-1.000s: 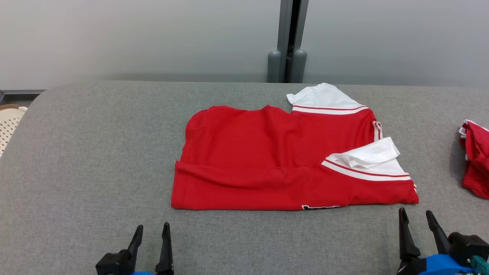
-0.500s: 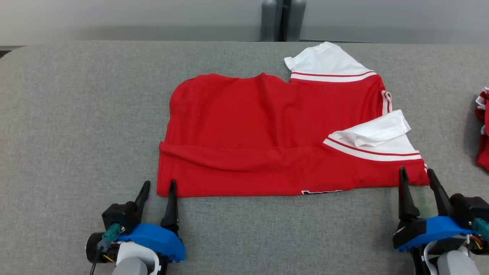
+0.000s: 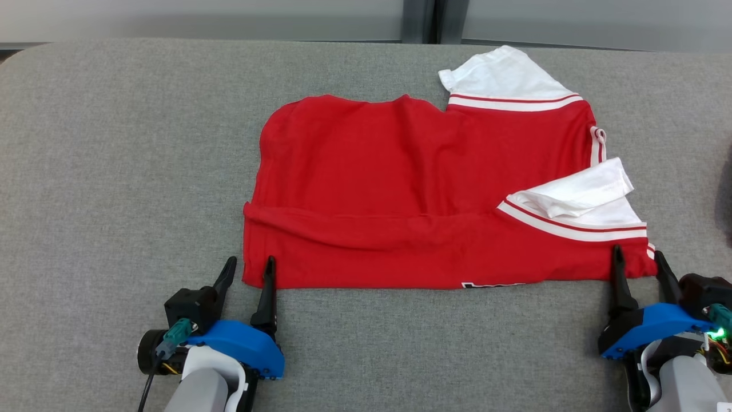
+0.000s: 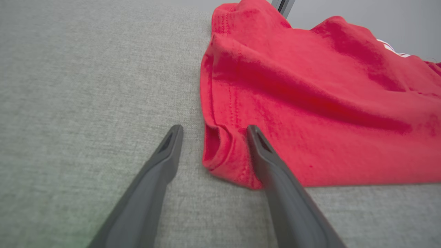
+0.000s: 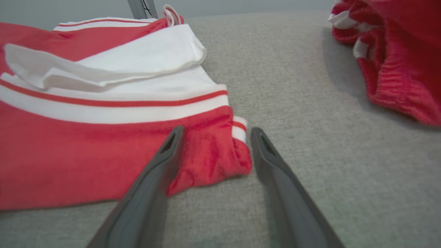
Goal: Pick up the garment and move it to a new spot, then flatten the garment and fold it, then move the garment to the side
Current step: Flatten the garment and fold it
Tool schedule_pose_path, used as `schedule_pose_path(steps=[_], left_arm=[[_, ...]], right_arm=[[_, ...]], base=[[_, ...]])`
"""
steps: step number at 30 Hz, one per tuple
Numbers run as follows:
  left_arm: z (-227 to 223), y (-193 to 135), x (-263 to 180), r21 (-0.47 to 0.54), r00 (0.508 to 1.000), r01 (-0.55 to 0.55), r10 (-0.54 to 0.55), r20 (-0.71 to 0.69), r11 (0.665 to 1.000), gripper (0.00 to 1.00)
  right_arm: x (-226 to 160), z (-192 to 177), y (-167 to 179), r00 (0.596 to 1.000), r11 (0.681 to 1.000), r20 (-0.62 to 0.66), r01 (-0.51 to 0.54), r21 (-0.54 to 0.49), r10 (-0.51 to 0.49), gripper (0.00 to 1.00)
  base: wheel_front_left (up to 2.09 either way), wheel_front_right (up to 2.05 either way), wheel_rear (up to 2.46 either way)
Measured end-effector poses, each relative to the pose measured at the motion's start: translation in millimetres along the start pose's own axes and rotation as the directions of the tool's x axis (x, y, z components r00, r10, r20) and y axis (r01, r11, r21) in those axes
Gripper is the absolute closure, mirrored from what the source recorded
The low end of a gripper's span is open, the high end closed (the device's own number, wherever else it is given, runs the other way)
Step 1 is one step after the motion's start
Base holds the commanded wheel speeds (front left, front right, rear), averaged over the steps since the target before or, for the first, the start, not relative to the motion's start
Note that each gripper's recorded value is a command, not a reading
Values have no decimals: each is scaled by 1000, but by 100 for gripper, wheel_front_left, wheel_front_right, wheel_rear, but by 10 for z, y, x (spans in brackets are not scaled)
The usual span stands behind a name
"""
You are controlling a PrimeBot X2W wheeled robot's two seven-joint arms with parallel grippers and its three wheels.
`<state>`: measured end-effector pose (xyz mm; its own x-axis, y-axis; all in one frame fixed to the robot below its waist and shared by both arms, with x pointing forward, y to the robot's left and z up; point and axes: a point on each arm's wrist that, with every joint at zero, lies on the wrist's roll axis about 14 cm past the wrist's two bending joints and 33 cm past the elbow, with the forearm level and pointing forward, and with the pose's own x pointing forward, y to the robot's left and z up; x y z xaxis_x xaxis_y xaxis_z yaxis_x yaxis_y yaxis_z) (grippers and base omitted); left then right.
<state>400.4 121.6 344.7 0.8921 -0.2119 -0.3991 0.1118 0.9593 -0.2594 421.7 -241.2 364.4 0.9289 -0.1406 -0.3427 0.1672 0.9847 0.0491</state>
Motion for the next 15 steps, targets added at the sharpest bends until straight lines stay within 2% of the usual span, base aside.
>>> schedule_pose_path(steps=[1, 2, 3, 4, 5, 6, 7, 11, 15], left_arm=[[-2, 1, -1, -1, 1000, 0, 0, -1, 1000, 0], [-6, 1, -4, 0, 1000, 0, 0, -2, 1000, 0], [-10, 1, -8, 0, 1000, 0, 0, -4, 1000, 0], [-12, -4, -10, 0, 1000, 1, -1, -4, 1000, 0], [-13, -12, -11, -2, 1000, 4, -4, -5, 1000, 31], [-20, -23, -14, 0, 1000, 8, -8, -8, 1000, 85], [-29, -41, -16, 9, 1000, 17, -16, -12, 1000, 100], [29, -100, -26, 7, 1000, 30, -30, 2, 1000, 100], [328, -118, -58, -8, 995, 30, -29, 93, 1000, 100]], right_arm=[[10, -36, 7, 1000, 1000, -13, 0, 5, 0, 0], [20, -57, 11, 1000, 1000, -20, 1, 11, -1, 8], [30, -68, 14, 1000, 1000, -25, 3, 20, -3, 54], [38, -73, 19, 1000, 999, -27, 5, 33, -4, 86], [42, -75, 22, 1000, 999, -29, 7, 46, -6, 100], [47, -71, 27, 1000, 999, -28, 6, 52, -5, 100], [49, -56, 37, 1000, 998, -25, 3, 55, -1, 100], [43, 106, 103, 1000, 996, 23, -16, 91, 14, 100], [19, 523, 143, 988, 989, 152, -39, 139, 18, 100]], base=[[0, 0, 0], [0, 0, 0], [0, 0, 0], [0, 0, 0], [0, 0, 0], [0, 0, 0], [0, 0, 0], [0, 0, 0], [0, 0, 0]])
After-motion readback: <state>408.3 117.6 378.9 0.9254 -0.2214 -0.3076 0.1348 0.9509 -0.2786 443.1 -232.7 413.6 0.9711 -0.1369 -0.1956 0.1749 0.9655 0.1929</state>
